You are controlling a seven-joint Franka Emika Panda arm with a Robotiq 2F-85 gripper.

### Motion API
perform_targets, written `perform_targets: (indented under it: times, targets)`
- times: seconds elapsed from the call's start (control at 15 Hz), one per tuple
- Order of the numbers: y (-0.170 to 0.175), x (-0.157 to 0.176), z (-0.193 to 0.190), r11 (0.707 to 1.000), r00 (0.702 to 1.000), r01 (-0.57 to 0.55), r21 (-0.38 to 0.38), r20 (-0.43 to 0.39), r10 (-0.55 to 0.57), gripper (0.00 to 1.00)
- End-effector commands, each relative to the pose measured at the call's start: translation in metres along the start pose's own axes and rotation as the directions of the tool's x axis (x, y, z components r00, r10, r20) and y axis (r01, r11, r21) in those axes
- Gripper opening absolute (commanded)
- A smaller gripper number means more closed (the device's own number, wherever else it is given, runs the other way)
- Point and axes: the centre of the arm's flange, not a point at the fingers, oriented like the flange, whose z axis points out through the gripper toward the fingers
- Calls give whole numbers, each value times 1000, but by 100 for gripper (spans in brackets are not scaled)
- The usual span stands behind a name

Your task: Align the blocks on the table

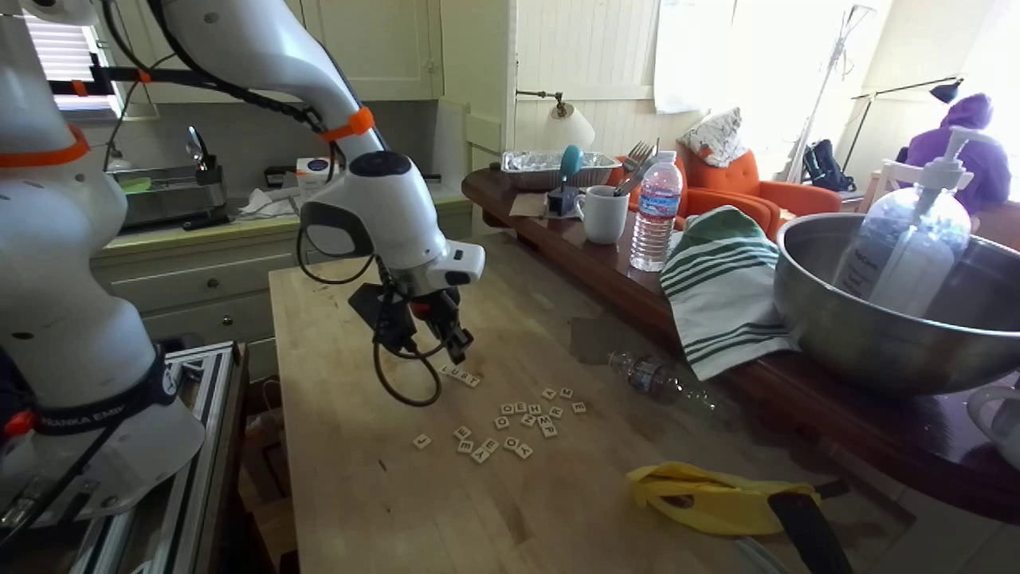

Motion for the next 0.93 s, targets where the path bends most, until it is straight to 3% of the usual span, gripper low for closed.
perform_targets:
  times: [0.0,0.6,0.87]
  targets:
    - [-12,-21,-27,998,998,58,5,0,-58,31]
    - [-9,-14,-42,976,976,215,-16,42,-215,98]
    - [-5,-7,-44,961,959,275,-24,74,-273,100]
